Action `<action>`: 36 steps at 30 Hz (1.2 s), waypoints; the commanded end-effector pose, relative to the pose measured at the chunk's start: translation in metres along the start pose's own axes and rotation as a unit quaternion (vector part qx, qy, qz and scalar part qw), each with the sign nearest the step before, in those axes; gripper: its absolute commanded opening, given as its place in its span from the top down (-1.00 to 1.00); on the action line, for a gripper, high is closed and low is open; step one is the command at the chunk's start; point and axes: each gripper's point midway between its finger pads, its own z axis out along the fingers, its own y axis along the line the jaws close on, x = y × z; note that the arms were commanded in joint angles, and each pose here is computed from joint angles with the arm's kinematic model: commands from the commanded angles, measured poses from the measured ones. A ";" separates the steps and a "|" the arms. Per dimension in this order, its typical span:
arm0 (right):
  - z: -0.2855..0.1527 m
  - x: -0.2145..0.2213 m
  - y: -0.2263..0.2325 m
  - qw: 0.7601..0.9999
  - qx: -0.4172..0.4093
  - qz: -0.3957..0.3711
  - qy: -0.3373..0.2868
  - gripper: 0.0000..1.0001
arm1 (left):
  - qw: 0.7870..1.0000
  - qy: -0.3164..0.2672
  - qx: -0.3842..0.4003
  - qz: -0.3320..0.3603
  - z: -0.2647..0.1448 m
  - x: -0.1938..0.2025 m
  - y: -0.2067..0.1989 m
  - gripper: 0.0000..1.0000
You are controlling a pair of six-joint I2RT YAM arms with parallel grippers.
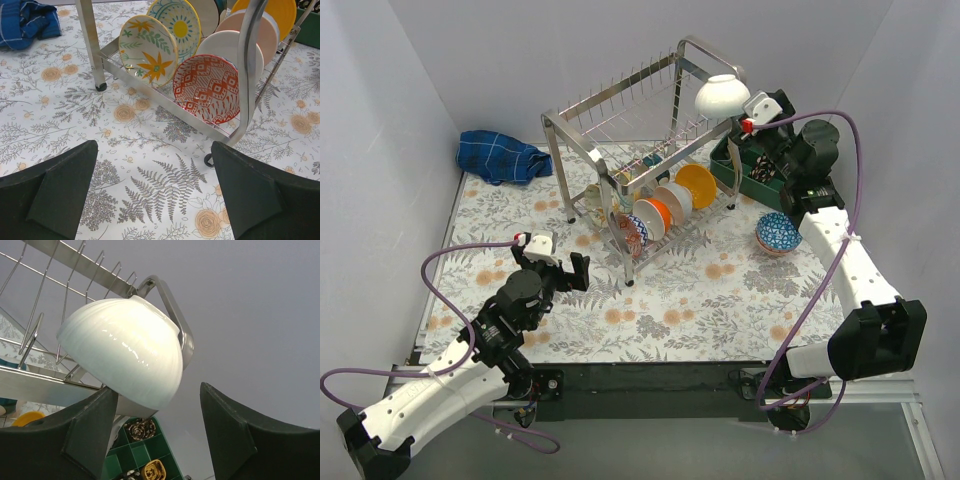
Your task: Unload the bowls from the dish rack
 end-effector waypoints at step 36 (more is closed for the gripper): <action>0.009 -0.044 -0.016 0.981 0.123 -0.042 -0.140 -0.35 | 1.000 0.003 0.007 0.005 0.002 0.002 -0.002 -0.96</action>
